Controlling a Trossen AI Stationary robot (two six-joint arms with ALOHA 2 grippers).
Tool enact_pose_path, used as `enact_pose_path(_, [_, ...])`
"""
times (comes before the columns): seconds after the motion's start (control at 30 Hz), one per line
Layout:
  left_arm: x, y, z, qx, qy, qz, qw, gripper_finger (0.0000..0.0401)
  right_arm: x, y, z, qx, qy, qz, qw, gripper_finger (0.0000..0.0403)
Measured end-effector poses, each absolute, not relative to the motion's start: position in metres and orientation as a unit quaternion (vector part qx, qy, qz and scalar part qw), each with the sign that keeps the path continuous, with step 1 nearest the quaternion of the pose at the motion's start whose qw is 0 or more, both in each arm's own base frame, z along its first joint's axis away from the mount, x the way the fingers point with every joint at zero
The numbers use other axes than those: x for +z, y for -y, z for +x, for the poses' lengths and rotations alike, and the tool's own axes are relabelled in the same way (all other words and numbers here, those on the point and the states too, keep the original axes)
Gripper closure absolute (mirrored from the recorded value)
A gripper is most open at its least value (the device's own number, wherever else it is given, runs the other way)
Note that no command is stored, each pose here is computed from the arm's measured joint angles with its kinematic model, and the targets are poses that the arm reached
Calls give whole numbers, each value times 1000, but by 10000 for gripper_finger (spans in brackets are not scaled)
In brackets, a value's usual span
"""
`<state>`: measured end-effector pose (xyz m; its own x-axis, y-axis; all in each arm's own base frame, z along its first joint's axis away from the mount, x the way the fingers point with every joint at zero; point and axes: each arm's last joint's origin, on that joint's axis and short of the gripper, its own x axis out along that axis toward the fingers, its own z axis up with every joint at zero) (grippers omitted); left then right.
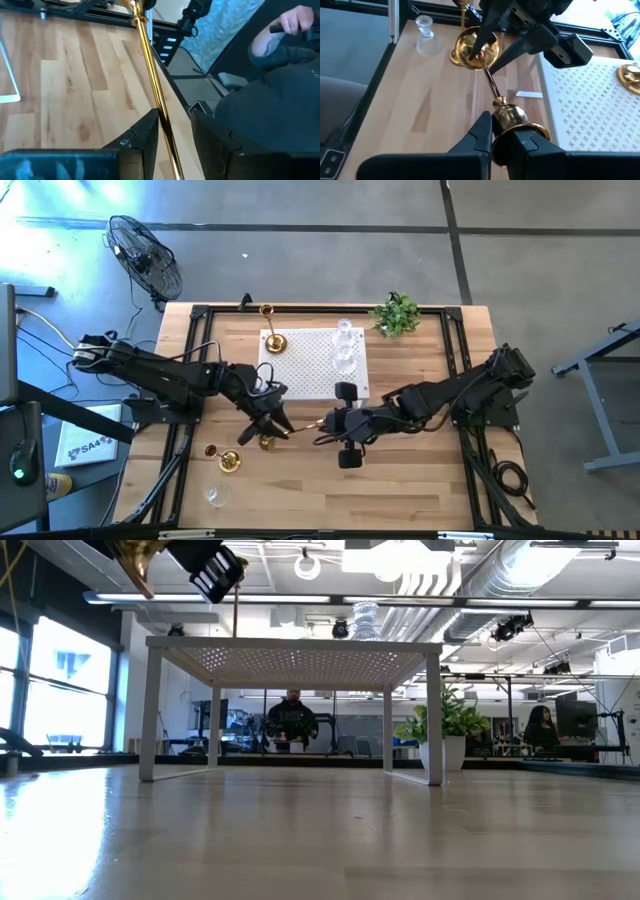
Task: Pick & Place candle stick holders
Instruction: Put the right gold candle holder on the shelf aligned with the other gold candle holder
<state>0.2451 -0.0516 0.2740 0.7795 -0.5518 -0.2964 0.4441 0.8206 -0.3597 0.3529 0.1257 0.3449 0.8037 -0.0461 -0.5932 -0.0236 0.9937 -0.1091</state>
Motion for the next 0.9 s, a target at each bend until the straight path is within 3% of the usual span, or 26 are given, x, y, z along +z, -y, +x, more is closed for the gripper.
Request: enact_pose_path(0.9, [272,49,246,-196,-200,-117,953,289,348,-126,355,-1,-295,-67,953,390])
